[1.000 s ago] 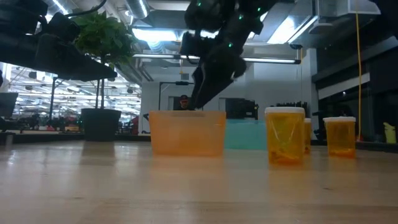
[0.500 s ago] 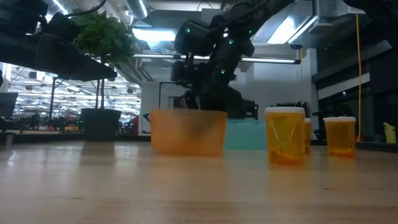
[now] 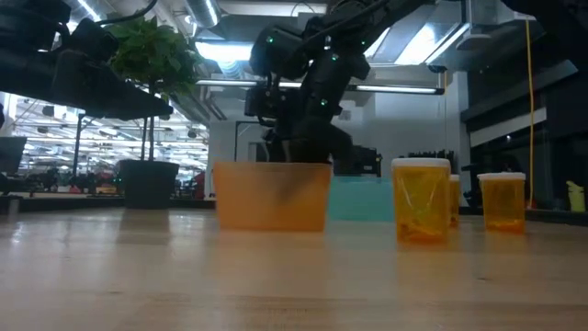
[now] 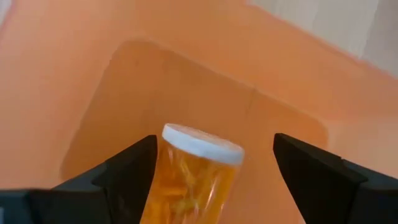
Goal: Pick and place medicine bottles into bin by pill shape (circle, oval)
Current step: Remove the orange capsule bottle from the orange bin
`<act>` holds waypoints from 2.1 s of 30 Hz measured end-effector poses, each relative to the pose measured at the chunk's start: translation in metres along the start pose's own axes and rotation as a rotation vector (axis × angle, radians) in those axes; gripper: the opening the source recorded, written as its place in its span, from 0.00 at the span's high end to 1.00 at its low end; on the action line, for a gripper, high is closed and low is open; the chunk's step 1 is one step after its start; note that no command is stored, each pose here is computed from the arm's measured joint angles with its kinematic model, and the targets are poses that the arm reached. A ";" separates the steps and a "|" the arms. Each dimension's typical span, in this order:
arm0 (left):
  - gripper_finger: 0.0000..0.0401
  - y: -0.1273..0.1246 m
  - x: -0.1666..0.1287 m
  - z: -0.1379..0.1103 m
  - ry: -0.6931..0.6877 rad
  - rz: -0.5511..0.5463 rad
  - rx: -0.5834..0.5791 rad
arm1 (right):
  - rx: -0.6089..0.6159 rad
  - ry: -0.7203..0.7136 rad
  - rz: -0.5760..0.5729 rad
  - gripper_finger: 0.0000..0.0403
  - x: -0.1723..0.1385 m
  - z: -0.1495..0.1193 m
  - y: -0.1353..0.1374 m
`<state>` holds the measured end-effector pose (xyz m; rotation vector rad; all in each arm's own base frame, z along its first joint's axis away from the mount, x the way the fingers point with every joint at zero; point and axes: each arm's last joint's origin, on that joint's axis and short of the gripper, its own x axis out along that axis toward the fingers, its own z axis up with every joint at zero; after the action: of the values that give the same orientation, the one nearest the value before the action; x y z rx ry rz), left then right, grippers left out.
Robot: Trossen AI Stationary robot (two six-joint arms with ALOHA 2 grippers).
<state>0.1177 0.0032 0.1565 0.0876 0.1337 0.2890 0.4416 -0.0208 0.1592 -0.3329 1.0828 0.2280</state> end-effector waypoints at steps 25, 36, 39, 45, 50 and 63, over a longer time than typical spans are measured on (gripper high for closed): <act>0.36 0.000 0.000 0.000 0.000 0.000 0.000 | 0.099 0.074 0.005 0.53 -0.010 0.002 -0.001; 0.36 0.000 0.000 0.000 0.000 0.000 0.000 | 0.074 0.079 0.073 0.60 -0.082 0.047 -0.008; 0.36 0.000 0.000 0.000 0.000 0.000 0.000 | 0.059 0.089 0.177 0.60 -0.101 0.054 0.006; 0.36 0.000 0.000 0.000 0.000 0.000 0.001 | 0.129 0.256 0.271 0.61 -0.145 0.042 0.049; 0.36 0.000 0.000 0.000 0.000 0.000 0.000 | 0.102 0.225 0.149 0.61 -0.186 0.030 0.094; 0.36 0.000 0.000 0.000 0.000 0.000 0.000 | 0.437 -0.436 -0.029 0.61 -0.208 -0.105 0.180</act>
<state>0.1177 0.0032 0.1565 0.0880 0.1338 0.2886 0.1996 0.1028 0.2718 0.0937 0.6702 0.0293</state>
